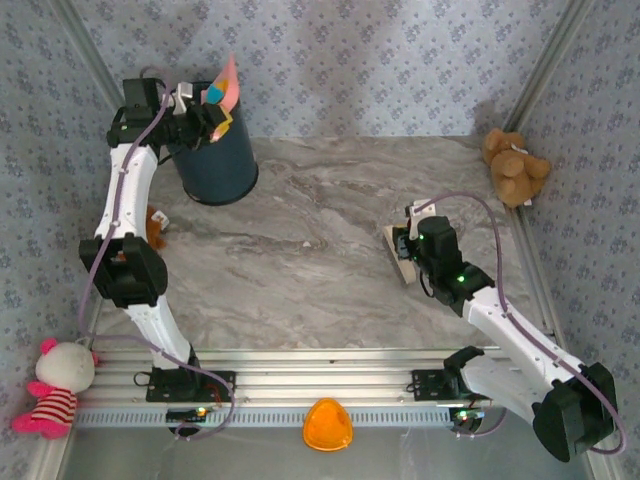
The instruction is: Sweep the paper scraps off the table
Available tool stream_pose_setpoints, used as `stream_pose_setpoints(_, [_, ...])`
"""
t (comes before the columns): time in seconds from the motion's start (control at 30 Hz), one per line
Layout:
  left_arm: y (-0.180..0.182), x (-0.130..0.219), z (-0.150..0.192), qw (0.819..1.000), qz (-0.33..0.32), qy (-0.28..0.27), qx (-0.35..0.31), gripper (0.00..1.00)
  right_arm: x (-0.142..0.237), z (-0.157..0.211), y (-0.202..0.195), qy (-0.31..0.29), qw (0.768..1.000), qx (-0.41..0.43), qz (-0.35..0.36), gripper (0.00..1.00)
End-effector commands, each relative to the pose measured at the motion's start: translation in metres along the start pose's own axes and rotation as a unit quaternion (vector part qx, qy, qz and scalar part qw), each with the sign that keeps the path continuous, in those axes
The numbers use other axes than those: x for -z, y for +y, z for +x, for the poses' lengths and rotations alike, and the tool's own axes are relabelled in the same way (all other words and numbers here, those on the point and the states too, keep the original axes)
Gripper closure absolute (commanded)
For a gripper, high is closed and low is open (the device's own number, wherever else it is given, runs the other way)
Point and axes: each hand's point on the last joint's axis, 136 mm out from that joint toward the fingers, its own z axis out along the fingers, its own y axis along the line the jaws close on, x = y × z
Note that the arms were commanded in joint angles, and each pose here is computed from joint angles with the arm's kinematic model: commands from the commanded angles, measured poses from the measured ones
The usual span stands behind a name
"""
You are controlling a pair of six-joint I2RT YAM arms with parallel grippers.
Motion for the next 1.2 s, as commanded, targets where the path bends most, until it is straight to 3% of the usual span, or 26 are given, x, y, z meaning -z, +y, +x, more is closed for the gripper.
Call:
stream_pose_setpoints(0.0, [-0.011, 0.005, -0.017, 0.999, 0.032, -0.016, 0.018, 1.0, 0.003, -0.003, -0.002, -0.009, 1.0, -0.014, 0.001, 1.0])
stream_pose_setpoints(0.73, [0.001, -0.007, -0.044, 0.98, 0.123, -0.039, 0.151, 1.0, 0.001, 0.005, -0.002, -0.001, 1.0, -0.022, 0.0, 1.0])
stream_pose_setpoints(1.17, [-0.01, -0.003, -0.055, 0.952, 0.205, -0.053, 0.222, 1.0, 0.0, 0.007, -0.002, 0.0, 1.0, -0.022, -0.001, 1.0])
